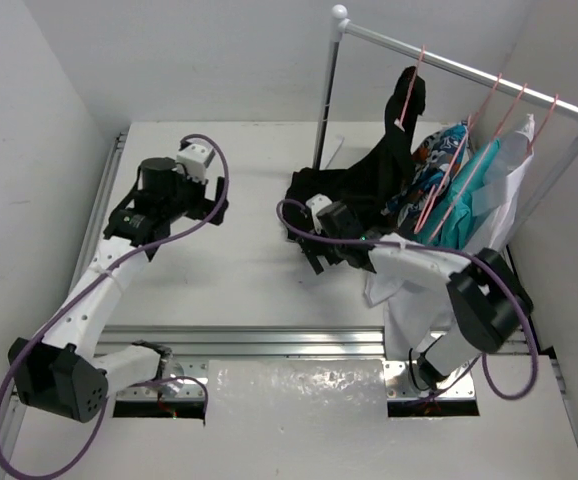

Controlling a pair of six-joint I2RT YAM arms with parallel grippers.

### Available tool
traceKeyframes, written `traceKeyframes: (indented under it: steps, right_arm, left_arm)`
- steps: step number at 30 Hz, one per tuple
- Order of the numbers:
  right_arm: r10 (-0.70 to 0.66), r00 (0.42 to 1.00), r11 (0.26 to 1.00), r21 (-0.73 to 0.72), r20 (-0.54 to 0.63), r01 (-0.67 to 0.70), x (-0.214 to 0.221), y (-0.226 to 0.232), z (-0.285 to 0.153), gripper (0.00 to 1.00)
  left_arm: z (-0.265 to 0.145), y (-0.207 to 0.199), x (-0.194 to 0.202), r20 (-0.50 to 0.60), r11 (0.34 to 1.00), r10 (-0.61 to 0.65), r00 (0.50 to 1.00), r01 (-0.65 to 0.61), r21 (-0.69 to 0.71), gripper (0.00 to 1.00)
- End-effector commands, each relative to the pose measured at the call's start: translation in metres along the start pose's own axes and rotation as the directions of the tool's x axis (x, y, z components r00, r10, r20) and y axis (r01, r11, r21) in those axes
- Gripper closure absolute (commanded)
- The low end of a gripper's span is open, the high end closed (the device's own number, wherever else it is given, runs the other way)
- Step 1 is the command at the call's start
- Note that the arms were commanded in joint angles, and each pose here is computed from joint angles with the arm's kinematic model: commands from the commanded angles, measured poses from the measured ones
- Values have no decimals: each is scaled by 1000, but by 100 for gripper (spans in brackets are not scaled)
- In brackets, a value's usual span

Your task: Place the shirt on the hanger

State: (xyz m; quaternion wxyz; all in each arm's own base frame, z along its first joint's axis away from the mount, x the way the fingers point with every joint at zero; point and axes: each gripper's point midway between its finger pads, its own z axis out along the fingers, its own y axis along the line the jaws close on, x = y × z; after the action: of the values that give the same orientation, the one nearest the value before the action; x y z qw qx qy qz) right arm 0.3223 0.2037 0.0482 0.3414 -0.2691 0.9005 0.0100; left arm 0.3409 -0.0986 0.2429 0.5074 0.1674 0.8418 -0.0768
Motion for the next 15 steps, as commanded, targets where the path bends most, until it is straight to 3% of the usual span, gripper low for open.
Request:
traceKeyframes:
  steps: [1, 6, 9, 15]
  right_arm:
    - [-16, 993, 979, -199, 119, 39, -10, 37, -30, 1]
    - [94, 990, 945, -322, 108, -54, 46, 58, -43, 1]
    - [146, 975, 949, -303, 168, -90, 59, 51, -46, 1]
    - [130, 990, 969, -221, 57, -115, 80, 39, -39, 1]
  left_arm:
    - [3, 27, 2, 42, 1000, -2, 999, 3, -19, 1]
    - [13, 54, 51, -14, 997, -28, 1000, 27, -70, 1]
    - [18, 62, 83, -46, 995, -49, 998, 45, -87, 0]
    - [23, 77, 118, -50, 988, -68, 996, 60, -142, 1]
